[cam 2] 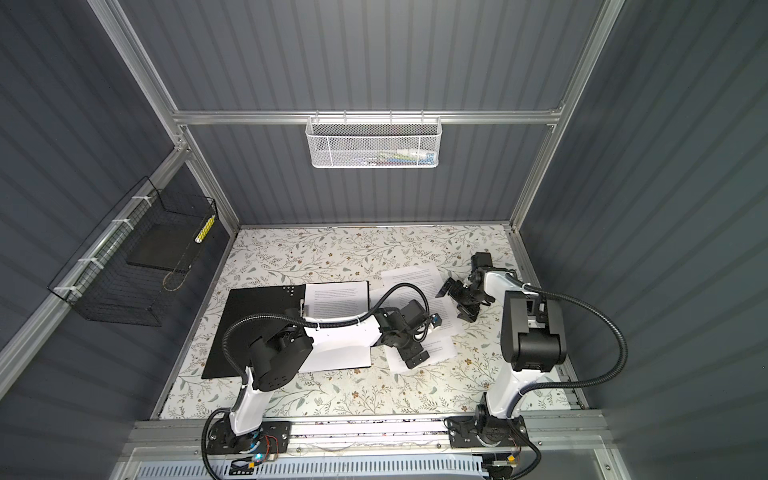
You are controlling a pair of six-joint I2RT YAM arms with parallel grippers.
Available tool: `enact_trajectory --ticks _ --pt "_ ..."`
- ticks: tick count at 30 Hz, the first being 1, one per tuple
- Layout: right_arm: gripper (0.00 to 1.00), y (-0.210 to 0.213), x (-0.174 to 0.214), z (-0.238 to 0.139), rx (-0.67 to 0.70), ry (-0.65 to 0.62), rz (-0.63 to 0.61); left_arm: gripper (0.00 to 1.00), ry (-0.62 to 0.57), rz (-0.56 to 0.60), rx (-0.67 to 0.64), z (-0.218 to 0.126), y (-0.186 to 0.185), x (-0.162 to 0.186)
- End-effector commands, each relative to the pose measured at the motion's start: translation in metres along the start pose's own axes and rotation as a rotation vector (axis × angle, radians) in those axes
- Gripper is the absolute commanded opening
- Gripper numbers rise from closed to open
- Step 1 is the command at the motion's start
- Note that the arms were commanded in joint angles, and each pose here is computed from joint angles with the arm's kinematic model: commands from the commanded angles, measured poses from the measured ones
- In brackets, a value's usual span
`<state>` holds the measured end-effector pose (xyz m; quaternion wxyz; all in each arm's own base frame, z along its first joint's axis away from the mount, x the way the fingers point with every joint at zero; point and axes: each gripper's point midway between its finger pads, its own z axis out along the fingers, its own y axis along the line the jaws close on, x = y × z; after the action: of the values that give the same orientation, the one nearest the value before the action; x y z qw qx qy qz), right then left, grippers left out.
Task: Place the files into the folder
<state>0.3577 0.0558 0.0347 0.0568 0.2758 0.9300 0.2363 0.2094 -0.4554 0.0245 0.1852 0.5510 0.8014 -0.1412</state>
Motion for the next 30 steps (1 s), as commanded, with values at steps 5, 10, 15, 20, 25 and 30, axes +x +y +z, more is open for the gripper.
enact_trajectory --ticks 5,10,15,20,25,30 --pt "0.99 -0.026 -0.002 -0.001 0.055 -0.033 0.066 1.00 0.190 -0.047 0.076 0.012 -0.015 0.055" --pt "0.99 -0.033 -0.001 -0.002 0.088 -0.037 0.067 1.00 0.191 -0.052 0.077 0.013 -0.014 0.056" --pt "0.99 -0.031 0.006 0.003 0.075 0.003 0.064 1.00 0.184 -0.052 0.081 0.013 -0.013 0.052" --pt "0.99 -0.027 0.017 0.007 0.091 0.041 0.023 1.00 0.177 -0.040 0.084 0.013 -0.014 0.048" --pt "0.99 -0.023 0.022 0.011 0.096 0.089 0.009 1.00 0.158 -0.027 0.089 0.014 -0.014 0.040" --pt "0.99 -0.012 0.032 0.020 0.071 0.158 -0.013 1.00 0.149 -0.011 0.091 0.015 -0.014 0.034"
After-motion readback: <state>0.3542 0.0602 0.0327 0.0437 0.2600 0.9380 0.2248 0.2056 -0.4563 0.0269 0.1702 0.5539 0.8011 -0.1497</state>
